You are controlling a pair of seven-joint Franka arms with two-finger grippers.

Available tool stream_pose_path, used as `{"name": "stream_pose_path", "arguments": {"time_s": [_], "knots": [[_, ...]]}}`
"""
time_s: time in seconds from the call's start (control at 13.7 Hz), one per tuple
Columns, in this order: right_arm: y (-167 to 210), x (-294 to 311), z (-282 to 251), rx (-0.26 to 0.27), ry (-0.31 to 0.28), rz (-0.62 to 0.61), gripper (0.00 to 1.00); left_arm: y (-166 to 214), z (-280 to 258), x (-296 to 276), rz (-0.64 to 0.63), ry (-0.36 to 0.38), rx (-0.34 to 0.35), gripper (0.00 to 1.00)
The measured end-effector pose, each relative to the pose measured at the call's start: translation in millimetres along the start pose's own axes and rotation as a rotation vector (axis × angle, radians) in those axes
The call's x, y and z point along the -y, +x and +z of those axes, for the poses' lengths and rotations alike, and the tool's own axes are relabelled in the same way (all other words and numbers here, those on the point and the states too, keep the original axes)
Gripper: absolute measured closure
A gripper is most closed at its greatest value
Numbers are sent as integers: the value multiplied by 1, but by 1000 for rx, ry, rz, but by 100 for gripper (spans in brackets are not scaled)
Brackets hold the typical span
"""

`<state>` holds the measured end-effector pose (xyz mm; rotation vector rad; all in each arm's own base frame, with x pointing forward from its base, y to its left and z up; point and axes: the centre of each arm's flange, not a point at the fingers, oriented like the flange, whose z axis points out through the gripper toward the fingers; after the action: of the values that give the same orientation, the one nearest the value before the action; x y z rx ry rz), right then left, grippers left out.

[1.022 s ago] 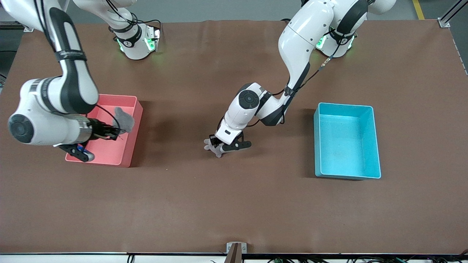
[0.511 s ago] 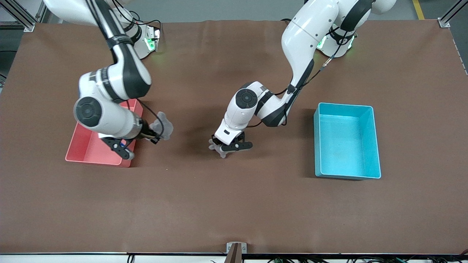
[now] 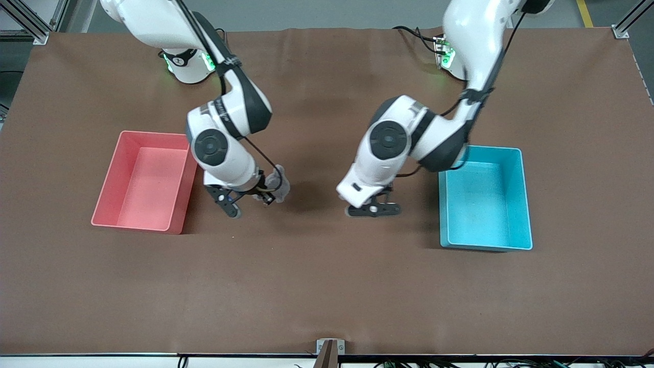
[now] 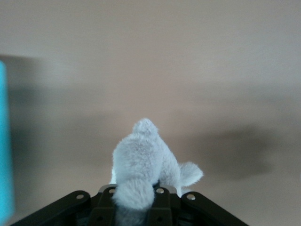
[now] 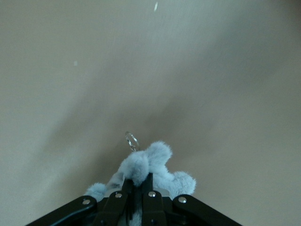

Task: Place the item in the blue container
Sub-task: 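Lower both plushes, left into the blue box, right onto the table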

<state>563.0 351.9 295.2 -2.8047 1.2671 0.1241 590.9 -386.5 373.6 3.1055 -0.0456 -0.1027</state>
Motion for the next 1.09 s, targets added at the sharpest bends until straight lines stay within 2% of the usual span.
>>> {"name": "stream_pose_path", "arguments": {"time_s": [0.22, 0.51, 0.8, 1.09], "knots": [[-34, 14, 24, -13, 24, 62, 90, 5, -27, 84, 54, 32, 48, 81], [-66, 37, 46, -32, 33, 122, 90, -7, -28, 172, 114, 112, 79, 81], [-80, 47, 67, -41, 56, 147, 90, -11, -13, 222, 146, 147, 110, 81], [-82, 49, 72, -43, 66, 152, 87, -9, 11, 259, 186, 181, 97, 81]]}}
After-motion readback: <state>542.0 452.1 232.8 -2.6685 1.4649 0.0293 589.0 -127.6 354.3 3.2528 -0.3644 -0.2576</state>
